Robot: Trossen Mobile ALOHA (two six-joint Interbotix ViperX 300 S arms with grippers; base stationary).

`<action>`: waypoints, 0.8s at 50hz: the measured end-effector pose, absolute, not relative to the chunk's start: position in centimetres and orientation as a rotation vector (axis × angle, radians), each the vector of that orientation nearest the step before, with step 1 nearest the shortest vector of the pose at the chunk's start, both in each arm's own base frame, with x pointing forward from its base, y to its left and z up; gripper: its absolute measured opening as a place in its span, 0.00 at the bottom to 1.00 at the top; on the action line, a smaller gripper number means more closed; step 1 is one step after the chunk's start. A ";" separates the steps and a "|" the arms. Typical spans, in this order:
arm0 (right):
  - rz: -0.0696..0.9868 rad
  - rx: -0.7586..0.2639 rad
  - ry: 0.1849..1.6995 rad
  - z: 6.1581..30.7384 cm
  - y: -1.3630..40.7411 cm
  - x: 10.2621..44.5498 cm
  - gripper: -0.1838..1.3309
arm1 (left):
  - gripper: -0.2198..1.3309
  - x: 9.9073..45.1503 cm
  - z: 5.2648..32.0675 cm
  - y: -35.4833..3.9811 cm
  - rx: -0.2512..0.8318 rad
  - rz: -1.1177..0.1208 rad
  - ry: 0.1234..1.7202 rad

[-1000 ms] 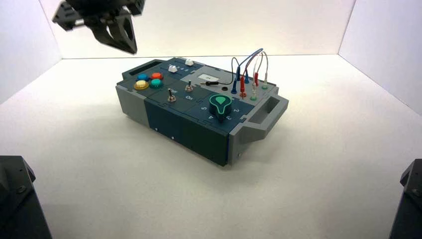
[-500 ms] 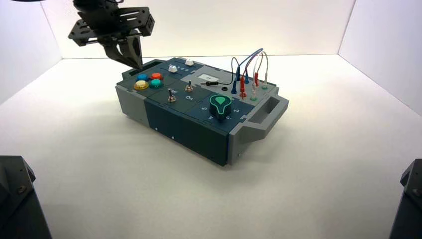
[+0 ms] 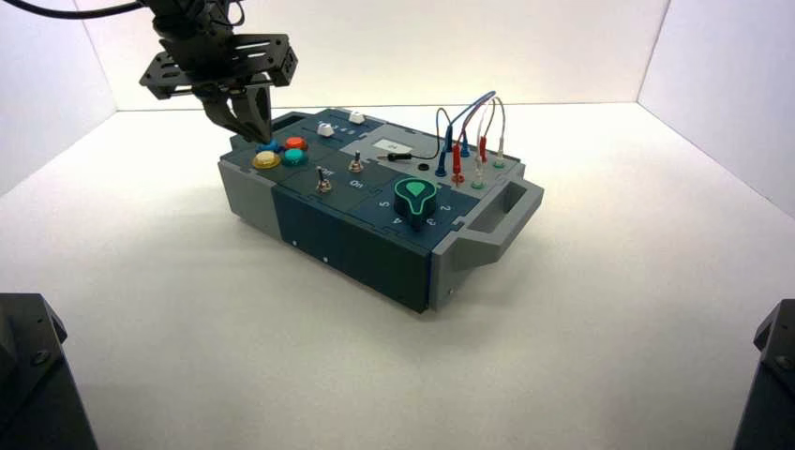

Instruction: Push the yellow button with the left gripper.

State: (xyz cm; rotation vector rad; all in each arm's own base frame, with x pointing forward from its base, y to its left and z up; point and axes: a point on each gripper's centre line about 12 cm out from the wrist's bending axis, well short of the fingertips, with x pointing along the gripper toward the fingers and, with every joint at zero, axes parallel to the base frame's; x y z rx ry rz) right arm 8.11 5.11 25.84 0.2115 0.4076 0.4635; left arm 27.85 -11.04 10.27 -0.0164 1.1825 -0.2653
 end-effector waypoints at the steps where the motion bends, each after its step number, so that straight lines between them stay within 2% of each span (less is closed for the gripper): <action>1: 0.462 0.210 0.409 25.8 5.1 8.1 0.03 | 0.03 27.9 10.3 -11.0 -0.015 -0.264 1.182; 40: 0.462 0.209 0.409 25.8 5.1 8.1 0.03 | 0.03 28.0 8.9 -10.9 0.004 -0.261 1.215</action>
